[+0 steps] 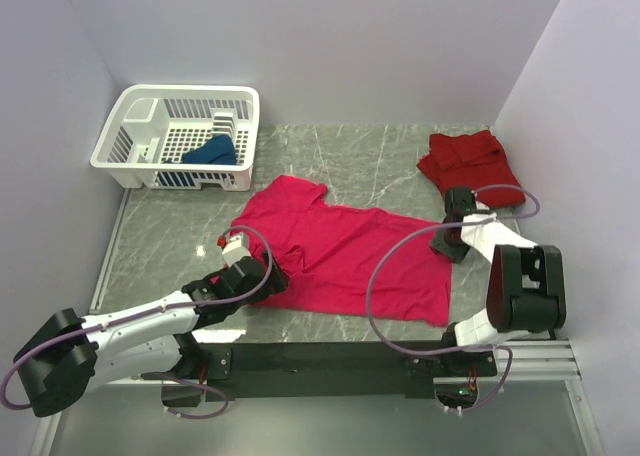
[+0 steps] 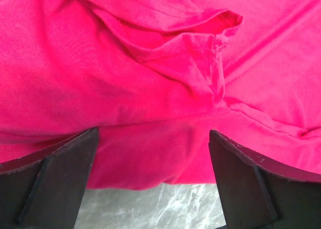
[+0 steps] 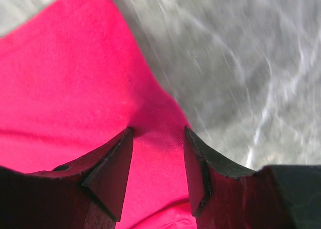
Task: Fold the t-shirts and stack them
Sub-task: Fold the tshirt
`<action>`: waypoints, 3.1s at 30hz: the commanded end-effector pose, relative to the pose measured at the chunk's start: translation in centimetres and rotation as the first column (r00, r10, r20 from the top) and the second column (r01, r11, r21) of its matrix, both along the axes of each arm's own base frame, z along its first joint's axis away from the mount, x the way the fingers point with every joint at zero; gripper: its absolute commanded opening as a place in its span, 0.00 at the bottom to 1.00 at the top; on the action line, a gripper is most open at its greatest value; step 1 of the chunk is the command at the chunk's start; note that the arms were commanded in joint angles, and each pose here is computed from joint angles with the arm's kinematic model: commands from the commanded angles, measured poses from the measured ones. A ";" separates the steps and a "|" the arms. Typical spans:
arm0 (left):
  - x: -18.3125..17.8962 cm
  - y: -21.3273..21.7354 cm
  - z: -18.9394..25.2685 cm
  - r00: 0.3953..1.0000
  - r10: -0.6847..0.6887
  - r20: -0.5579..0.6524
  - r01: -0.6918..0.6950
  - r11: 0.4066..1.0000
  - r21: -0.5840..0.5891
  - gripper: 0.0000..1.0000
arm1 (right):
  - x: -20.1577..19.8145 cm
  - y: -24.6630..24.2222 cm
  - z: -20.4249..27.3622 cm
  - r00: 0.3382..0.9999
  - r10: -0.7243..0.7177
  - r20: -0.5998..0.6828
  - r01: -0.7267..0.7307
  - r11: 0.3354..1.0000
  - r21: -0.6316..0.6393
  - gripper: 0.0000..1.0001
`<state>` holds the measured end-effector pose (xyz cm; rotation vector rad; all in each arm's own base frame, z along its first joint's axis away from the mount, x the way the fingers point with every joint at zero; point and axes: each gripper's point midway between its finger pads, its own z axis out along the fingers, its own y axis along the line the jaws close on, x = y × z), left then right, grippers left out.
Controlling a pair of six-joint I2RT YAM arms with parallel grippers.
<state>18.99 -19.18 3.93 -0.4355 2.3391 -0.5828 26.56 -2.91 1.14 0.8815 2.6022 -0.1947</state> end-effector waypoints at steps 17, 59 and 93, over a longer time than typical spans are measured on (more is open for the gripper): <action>-3.3 0.1 -3.1 0.990 -0.109 -0.093 0.116 0.990 0.075 0.99 | 3.0 -6.0 -0.1 0.995 -0.075 -0.058 0.067 0.989 -0.132 0.52; 13.6 7.5 5.6 0.989 0.107 0.097 -0.123 0.976 0.179 0.99 | 2.8 39.2 10.8 0.436 0.792 0.427 -0.886 0.462 0.048 0.51; 11.3 7.8 4.5 0.994 0.079 0.070 -0.091 0.977 0.190 0.96 | -0.3 38.0 1.5 0.522 0.832 0.187 -0.853 0.512 0.101 0.47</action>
